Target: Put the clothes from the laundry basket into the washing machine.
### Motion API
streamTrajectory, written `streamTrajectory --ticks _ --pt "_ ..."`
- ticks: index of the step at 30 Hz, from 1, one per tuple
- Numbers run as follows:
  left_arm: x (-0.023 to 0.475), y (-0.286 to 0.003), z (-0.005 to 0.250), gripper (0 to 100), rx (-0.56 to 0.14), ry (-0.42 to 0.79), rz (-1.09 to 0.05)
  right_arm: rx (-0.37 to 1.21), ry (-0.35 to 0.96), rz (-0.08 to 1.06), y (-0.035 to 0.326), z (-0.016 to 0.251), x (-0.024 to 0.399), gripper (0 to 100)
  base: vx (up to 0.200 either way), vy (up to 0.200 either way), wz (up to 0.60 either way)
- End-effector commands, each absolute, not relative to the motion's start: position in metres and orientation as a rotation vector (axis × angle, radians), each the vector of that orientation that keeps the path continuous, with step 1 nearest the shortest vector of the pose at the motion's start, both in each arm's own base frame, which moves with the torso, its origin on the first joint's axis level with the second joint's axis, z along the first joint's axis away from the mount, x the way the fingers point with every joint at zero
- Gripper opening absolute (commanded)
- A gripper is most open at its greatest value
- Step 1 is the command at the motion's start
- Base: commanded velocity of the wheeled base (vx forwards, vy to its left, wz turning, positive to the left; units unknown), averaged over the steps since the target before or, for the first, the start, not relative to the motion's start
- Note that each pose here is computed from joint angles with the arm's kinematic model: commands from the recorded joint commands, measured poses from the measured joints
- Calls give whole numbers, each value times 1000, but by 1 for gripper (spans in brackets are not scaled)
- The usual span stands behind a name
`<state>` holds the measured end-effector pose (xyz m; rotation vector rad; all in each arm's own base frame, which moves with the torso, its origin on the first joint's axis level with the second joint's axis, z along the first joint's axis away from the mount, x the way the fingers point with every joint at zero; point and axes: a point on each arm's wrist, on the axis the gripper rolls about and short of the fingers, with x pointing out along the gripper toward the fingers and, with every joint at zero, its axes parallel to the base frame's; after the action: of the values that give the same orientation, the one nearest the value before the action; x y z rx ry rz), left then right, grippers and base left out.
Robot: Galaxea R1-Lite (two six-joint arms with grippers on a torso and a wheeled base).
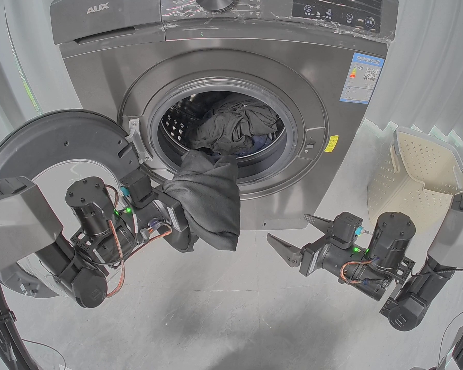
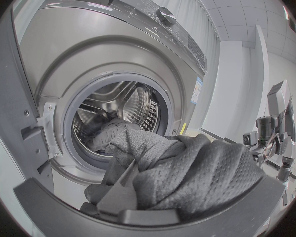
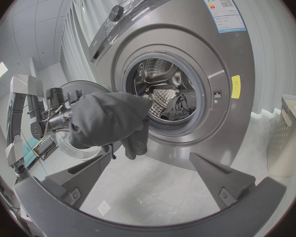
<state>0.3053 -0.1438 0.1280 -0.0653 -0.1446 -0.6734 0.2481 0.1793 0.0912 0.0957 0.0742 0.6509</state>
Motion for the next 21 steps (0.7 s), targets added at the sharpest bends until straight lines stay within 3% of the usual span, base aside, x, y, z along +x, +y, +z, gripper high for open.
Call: streamTrajectory --ticks 1,21 --pt "300 -146 128 0 -63 -138 -690 93 83 630 175 87 254 100 0 0 0" --pt "302 -151 120 0 -43 -125 -693 94 89 639 177 86 253 100 190 0 0"
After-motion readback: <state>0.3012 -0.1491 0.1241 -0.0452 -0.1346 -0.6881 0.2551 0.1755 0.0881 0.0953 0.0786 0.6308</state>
